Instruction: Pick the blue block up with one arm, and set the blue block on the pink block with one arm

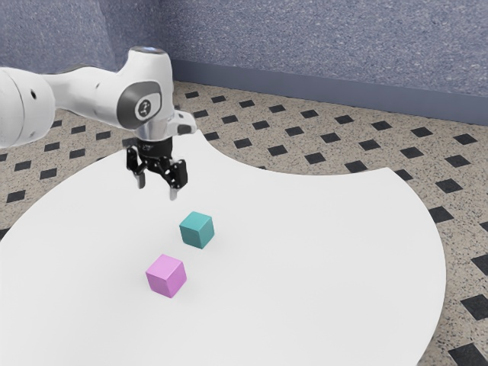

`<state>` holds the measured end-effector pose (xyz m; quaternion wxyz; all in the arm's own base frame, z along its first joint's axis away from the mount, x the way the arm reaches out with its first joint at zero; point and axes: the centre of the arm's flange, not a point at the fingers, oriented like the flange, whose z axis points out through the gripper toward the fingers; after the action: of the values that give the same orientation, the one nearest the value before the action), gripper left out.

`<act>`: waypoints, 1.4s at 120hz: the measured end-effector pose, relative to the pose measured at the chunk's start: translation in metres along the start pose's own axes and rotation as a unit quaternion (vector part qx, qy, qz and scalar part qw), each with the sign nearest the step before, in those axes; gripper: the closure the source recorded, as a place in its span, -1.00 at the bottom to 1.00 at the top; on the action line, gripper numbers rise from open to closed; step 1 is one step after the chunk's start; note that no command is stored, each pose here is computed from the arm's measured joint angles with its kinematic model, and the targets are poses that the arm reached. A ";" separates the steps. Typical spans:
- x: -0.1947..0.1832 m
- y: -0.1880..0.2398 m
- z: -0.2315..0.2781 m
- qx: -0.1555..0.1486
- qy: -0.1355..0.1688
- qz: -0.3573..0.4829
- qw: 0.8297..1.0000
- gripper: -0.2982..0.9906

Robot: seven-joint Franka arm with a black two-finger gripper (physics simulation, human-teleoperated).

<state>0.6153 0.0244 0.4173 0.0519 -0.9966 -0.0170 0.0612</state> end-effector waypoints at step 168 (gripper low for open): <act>0.088 0.042 0.168 -0.029 -0.002 0.002 1.000 -0.44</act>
<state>0.6830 0.0032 0.2361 0.0229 -0.9976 -0.0171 0.0624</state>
